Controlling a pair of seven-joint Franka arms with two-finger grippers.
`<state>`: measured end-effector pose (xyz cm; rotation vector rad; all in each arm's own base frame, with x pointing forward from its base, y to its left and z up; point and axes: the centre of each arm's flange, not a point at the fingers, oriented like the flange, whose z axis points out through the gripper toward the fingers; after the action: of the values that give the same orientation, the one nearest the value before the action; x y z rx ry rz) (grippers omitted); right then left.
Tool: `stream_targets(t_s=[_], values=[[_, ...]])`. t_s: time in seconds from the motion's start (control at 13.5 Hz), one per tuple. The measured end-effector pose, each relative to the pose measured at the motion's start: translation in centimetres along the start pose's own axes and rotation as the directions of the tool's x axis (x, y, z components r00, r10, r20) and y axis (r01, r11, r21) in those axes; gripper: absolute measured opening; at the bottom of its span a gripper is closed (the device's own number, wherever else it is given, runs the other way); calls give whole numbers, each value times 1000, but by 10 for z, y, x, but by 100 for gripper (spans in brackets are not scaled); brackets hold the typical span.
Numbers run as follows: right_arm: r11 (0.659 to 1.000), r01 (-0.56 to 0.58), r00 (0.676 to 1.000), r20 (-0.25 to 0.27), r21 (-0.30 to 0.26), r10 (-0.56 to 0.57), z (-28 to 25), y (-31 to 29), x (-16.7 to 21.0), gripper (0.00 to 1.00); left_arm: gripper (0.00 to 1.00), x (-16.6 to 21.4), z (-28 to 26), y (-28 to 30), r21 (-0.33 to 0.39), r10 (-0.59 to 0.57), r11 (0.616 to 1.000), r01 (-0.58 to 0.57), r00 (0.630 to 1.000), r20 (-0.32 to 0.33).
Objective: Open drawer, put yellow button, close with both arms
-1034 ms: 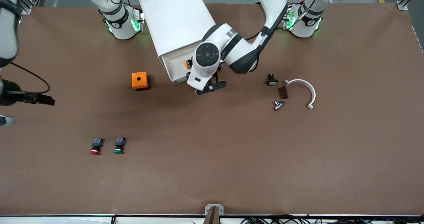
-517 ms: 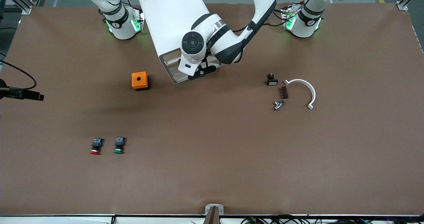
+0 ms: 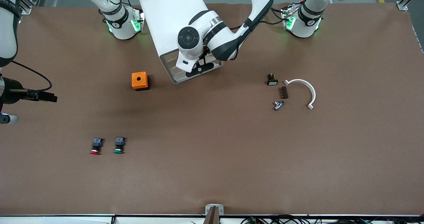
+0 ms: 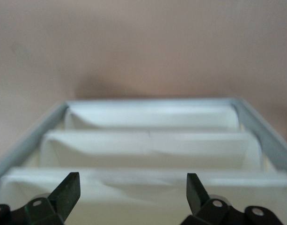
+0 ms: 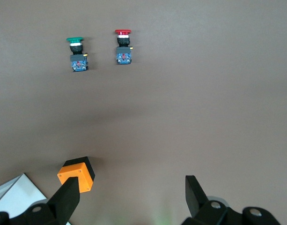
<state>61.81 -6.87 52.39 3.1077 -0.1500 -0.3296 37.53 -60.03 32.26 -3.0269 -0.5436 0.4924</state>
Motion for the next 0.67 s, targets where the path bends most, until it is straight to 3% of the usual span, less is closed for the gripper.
stream_targets(t_s=[0.15, 0.3, 0.44, 0.67], values=[[1000, 2, 1000, -21, -13, -2, -9, 1, 0, 100, 100, 49, -30, -15, -18, -47, 999, 46, 995, -88], [1000, 2, 998, -61, -17, -3, -30, 3, -3, 100, 100, 126, -65, -48, -34, -108, 994, 104, 979, -171], [1000, 2, 999, -49, -16, -3, -47, 3, -13, 100, 100, 201, -94, -91, -28, -128, 992, 125, 963, -239], [1000, 7, 1000, -5, -13, -7, -70, 0, -34, 100, 100, 283, -143, -162, -23, -111, 994, 109, 944, -312]])
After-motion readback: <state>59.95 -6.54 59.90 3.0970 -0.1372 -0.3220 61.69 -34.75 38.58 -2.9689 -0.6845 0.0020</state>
